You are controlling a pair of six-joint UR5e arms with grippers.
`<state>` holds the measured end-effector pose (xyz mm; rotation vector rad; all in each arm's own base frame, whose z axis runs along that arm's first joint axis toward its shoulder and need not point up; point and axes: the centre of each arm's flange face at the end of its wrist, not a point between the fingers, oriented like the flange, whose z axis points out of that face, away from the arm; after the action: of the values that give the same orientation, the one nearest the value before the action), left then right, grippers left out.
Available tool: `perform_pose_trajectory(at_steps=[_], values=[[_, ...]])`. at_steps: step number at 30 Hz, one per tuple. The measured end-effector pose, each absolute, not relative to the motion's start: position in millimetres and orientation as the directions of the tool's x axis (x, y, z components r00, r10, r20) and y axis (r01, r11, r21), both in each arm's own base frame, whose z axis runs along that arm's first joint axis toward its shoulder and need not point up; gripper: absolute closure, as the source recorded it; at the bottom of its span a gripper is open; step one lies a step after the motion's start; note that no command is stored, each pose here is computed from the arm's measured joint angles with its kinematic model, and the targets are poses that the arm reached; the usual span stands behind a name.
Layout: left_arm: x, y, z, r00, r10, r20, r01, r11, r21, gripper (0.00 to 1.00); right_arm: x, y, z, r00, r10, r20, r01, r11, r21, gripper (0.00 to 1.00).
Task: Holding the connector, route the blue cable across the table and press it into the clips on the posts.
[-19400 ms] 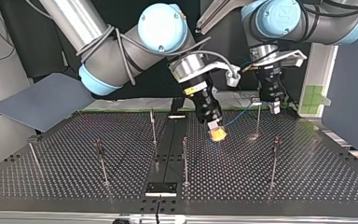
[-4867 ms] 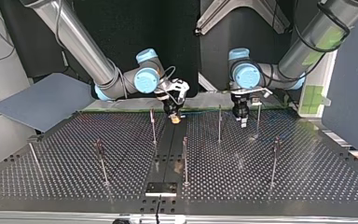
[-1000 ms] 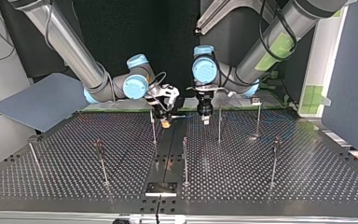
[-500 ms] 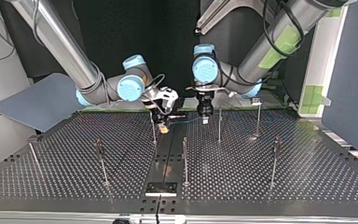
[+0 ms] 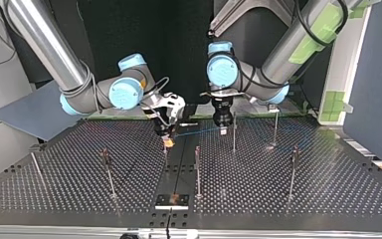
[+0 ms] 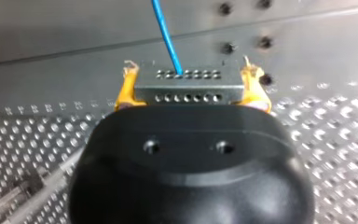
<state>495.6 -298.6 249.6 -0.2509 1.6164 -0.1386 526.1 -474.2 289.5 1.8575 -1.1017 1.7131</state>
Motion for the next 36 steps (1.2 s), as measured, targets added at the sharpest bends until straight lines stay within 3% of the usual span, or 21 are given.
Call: perform_pose_trajectory(at_steps=[12, 22, 36], values=[[481, -300, 301, -0.021, -0.261, -0.965, -0.002, 0.965, -0.261, 1.0, 507, -459, 351, -0.071, -0.283, 0.956, -0.75, -0.617, -0.238, 1.0], [471, -307, 365, 0.055, -0.296, -0.954, 0.079, 0.953, -0.291, 1.0, 488, -444, 409, -0.115, -0.253, 0.961, -0.735, -0.629, -0.253, 1.0], [444, -299, 436, 0.146, -0.358, -0.922, 0.151, 0.929, -0.337, 1.0, 468, -411, 480, -0.147, -0.187, 0.971, -0.715, -0.658, -0.235, 1.0]])
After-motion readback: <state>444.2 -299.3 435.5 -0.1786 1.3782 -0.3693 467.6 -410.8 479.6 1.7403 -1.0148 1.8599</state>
